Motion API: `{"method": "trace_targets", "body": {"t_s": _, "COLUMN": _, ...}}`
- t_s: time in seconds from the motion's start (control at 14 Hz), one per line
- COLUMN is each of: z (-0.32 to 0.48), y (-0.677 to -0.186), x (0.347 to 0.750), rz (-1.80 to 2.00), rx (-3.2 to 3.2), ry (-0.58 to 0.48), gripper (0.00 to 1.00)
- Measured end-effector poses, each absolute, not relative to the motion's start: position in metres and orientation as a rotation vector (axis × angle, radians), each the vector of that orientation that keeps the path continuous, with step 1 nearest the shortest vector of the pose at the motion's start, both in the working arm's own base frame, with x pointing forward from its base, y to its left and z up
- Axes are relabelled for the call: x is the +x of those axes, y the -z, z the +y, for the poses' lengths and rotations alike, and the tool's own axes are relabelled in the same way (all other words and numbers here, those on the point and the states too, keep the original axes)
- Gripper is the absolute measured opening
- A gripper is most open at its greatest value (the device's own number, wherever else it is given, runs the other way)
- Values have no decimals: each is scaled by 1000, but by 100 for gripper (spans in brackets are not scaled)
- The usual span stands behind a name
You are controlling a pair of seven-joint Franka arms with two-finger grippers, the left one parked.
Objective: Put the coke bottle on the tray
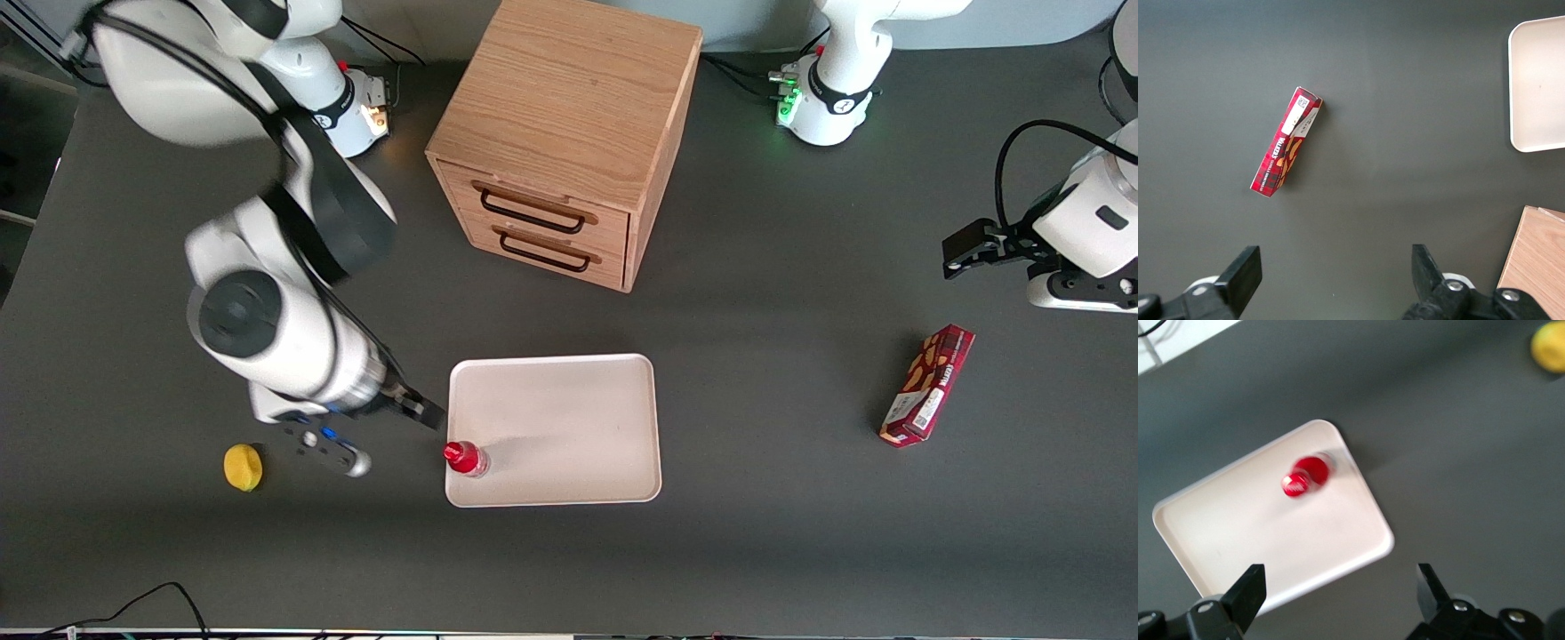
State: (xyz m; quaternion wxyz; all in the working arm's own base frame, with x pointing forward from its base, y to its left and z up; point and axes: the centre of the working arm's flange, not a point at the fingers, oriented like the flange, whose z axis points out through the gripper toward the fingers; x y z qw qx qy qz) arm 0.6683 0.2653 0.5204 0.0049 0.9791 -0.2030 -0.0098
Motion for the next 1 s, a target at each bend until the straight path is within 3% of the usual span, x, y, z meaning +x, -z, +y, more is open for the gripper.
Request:
{"method": "trace_targets", "body": {"t_s": 0.21, "z": 211, "y": -612, "x": 607, "rz": -481, "rx": 3075, "ry": 69, "gripper": 100}}
{"method": "trace_targets", "body": {"t_s": 0.43, "z": 144, "y": -637, "x": 565, "rz": -417, "rx": 3071, "ry": 108, "gripper": 100}}
{"method": "trace_targets", "body": {"t_s": 0.57, "z": 86, "y": -632, "x": 536, "rz": -384, "rx": 3066, "ry": 138, "gripper": 100}}
{"method": "trace_targets", "body": {"t_s": 1.0, "z": 42, "y": -585, "x": 504, "rz": -388, "rx": 3064, "ry": 115, "gripper": 100}}
